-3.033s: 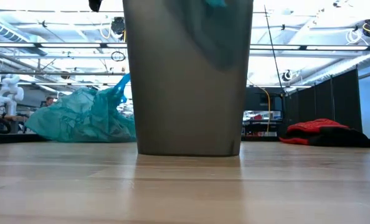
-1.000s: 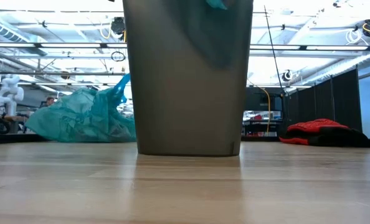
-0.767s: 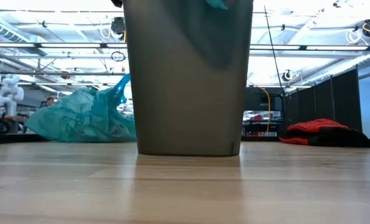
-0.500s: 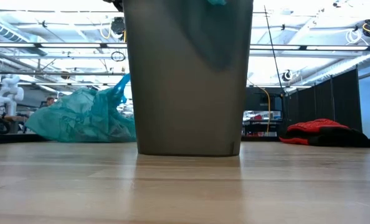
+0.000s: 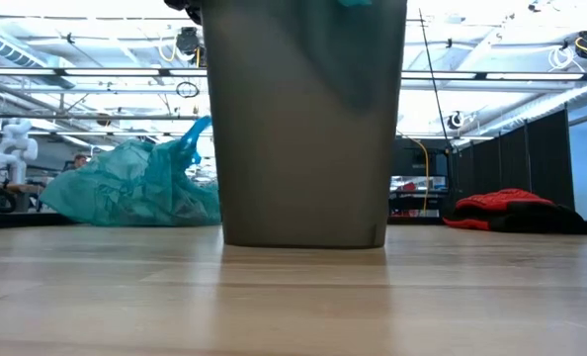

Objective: Place trash/remove bag and relplace
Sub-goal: Insert the blue trash bag into the trash bin

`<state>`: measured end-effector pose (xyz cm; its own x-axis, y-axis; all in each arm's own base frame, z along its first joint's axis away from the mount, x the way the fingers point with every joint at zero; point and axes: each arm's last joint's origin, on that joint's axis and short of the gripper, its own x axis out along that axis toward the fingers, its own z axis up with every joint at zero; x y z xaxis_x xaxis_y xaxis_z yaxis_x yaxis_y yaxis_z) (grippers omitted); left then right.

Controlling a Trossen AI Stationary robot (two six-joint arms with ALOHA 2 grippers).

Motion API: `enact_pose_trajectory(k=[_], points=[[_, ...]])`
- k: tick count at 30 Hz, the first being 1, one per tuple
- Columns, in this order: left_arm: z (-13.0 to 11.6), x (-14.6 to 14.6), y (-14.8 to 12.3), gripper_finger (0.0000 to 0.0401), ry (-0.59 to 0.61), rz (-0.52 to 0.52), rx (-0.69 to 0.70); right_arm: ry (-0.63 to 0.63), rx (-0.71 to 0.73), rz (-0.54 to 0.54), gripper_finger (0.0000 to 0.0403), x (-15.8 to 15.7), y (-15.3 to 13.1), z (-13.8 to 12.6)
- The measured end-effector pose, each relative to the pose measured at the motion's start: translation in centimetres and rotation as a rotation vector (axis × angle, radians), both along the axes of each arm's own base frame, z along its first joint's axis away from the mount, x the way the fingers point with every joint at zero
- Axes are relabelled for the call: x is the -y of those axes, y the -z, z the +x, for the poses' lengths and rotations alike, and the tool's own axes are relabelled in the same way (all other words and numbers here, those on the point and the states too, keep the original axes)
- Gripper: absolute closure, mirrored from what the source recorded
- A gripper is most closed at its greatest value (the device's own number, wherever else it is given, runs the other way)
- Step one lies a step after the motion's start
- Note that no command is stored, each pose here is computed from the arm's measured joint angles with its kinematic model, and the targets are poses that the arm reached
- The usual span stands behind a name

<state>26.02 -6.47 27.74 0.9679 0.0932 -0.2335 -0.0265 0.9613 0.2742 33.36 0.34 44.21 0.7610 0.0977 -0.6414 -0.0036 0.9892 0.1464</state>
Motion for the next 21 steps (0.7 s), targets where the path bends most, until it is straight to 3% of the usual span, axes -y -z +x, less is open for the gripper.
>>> enact_pose_trajectory(k=[5,15,21], points=[[0.5,0.0,0.6,0.0376,-0.05,0.039,-0.018,-0.007,-0.001,-0.005,0.0401,0.0,0.0,0.0],[0.5,0.4,-1.7,0.0238,-0.049,0.028,0.037,-0.008,-0.006,-0.004,0.0403,0.0,0.0,0.0],[0.4,1.0,-2.6,0.019,-0.034,0.04,0.009,-0.012,-0.01,-0.004,0.0403,0.0,0.1,-0.1]])
